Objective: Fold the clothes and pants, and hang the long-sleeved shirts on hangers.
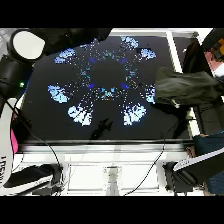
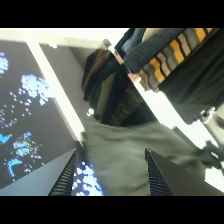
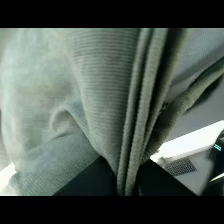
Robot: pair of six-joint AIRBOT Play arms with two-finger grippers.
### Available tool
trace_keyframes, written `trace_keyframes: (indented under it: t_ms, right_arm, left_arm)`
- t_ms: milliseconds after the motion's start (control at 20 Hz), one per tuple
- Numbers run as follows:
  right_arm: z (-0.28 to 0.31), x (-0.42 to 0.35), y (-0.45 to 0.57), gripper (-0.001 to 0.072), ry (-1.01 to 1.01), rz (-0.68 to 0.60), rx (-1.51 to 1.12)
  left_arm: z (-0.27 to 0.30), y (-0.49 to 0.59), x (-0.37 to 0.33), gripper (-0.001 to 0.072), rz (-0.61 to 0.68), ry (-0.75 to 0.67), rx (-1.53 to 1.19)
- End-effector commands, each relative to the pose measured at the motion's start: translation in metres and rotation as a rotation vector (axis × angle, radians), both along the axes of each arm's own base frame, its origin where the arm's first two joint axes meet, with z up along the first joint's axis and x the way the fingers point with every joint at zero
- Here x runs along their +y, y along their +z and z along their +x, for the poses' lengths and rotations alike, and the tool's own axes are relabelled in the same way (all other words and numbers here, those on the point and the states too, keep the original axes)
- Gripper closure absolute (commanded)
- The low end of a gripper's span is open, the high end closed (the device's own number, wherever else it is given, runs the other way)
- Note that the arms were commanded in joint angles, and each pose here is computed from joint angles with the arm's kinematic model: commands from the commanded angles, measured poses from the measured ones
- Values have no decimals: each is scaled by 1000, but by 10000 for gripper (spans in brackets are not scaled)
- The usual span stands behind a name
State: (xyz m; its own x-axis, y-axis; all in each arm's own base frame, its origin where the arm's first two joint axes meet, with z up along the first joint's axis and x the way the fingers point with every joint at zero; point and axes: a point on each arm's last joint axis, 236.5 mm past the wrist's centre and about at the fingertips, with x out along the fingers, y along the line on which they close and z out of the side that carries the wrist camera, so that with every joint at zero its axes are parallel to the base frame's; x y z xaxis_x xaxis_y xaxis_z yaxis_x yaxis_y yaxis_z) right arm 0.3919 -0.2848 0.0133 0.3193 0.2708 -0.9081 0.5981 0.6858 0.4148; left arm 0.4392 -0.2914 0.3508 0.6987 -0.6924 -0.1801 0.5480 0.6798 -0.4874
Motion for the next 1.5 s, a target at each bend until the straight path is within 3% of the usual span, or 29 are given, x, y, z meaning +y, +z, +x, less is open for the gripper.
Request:
trace_keyframes:
  t_ms: [0, 400, 450, 500, 550, 750, 800, 850, 900, 1050, 1450]
  right_arm:
    - [-78, -60, 0, 706, -156, -52, 127]
    - [-136, -82, -7, 686, -231, -79, 287]
    - [-138, -79, -5, 489, -227, -66, 297]
    - [-141, -79, -1, 227, -248, -66, 313]
    - [-145, -84, 7, 140, -275, -90, 325]
    - [-100, -105, 77, 153, -366, -215, 36]
    - [-69, -89, 105, 327, -340, -167, -127]
    - [-39, -63, 135, 620, -289, -80, -286]
    - [-12, -33, 168, 697, -224, 15, -441]
    - [33, 69, 253, 698, -11, 287, -739]
    - [76, 233, 304, 697, 298, 421, -825]
  left_arm:
    - [11, 20, 24, 204, -32, 67, -55]
    - [43, 74, 122, 204, -116, 308, -216]
    - [44, 76, 128, 204, -117, 321, -224]
    - [45, 77, 133, 204, -117, 333, -227]
    - [47, 77, 140, 204, -103, 348, -233]
    - [52, 79, 183, 205, 19, 456, -289]
    - [47, 84, 192, 206, 22, 470, -293]
    - [41, 90, 199, 222, 24, 481, -299]
    - [33, 96, 205, 266, 26, 488, -306]
    - [-4, 119, 215, 645, 37, 494, -329]
    - [-106, 137, 250, 661, 249, 575, -340]
